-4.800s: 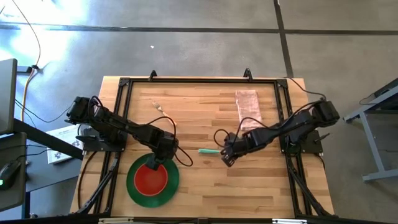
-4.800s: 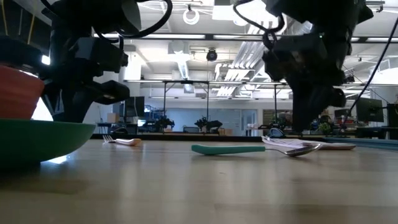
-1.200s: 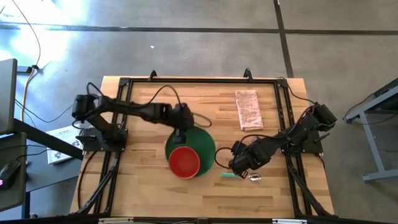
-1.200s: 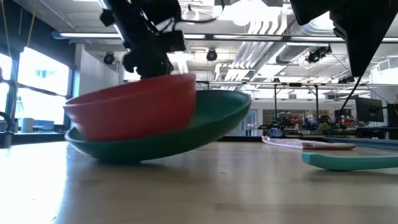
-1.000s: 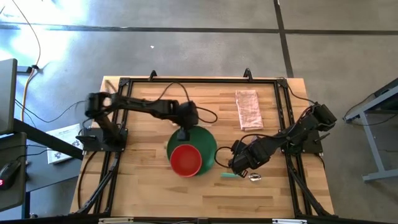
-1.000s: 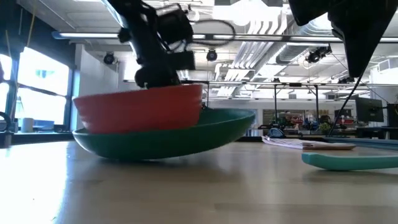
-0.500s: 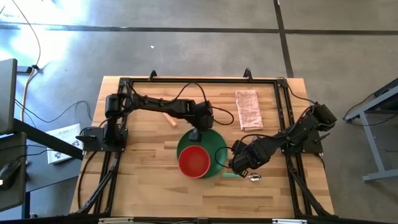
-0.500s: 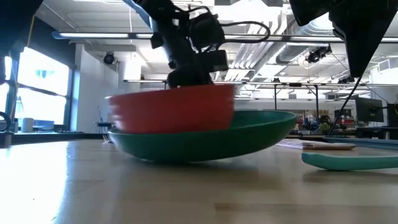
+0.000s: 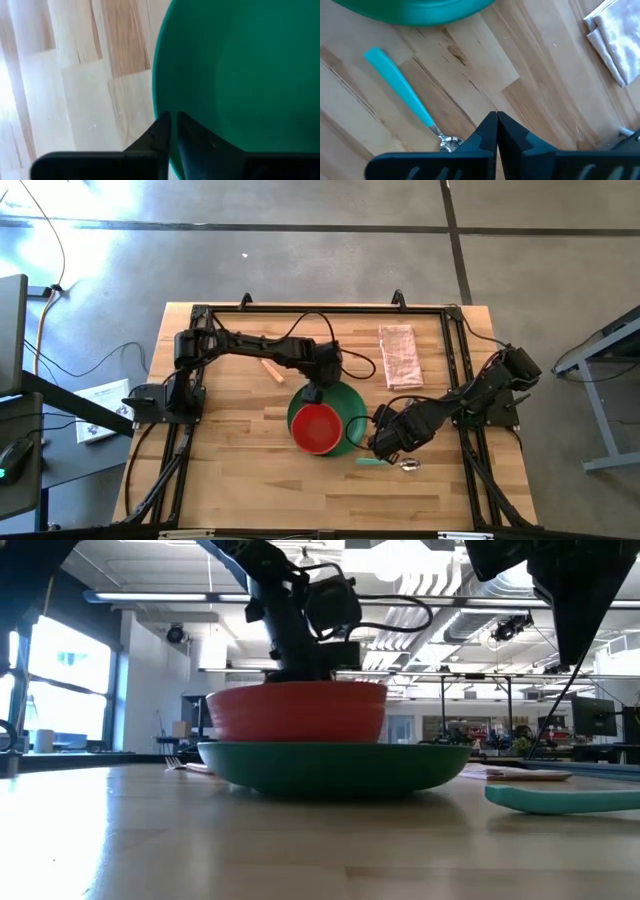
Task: Set table place
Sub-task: Adjust the orange bowl
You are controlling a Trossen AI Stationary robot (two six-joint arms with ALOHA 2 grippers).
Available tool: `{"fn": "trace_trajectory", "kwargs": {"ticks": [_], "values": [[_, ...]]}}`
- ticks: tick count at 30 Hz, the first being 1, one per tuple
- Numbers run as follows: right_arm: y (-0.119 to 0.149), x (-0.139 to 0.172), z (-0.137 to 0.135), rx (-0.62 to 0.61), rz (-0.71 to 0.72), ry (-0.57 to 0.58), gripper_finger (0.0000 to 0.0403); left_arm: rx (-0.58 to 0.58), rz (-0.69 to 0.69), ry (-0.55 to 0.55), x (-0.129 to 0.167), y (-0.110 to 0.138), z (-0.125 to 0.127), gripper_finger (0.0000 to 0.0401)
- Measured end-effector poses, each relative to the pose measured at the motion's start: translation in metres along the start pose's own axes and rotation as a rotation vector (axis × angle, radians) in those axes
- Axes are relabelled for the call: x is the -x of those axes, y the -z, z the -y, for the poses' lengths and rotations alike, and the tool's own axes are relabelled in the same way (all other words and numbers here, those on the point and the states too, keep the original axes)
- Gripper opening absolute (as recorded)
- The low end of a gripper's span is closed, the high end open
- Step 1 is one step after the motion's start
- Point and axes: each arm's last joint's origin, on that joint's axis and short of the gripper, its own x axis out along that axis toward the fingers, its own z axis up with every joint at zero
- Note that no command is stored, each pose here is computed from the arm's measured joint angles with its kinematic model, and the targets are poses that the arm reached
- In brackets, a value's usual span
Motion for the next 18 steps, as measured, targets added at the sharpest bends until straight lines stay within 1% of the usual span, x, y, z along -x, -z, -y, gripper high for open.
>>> {"fn": "trace_trajectory", "kwargs": {"ticks": [3, 5, 9, 13, 18], "values": [[-0.001, 0.000, 0.000, 0.000, 0.019, 0.010, 0.0000, 0.000, 0.008, -0.008, 0.005, -0.001, 0.000, 0.0004], [-0.002, 0.000, 0.001, -0.004, 0.043, 0.018, 0.0000, 0.003, 0.025, -0.016, 0.012, -0.003, -0.001, 0.0002], [-0.015, -0.002, 0.000, 0.009, 0.081, -0.033, 0.0000, 0.012, 0.027, -0.020, 0.037, -0.002, 0.001, 0.0004], [-0.041, -0.003, 0.000, 0.079, 0.164, -0.139, 0.0000, 0.014, 0.001, -0.034, 0.074, 0.001, 0.012, 0.0001], [-0.083, -0.006, 0.017, 0.139, 0.217, -0.266, 0.0000, -0.011, -0.050, -0.096, 0.127, 0.008, 0.043, 0.0001]]}}
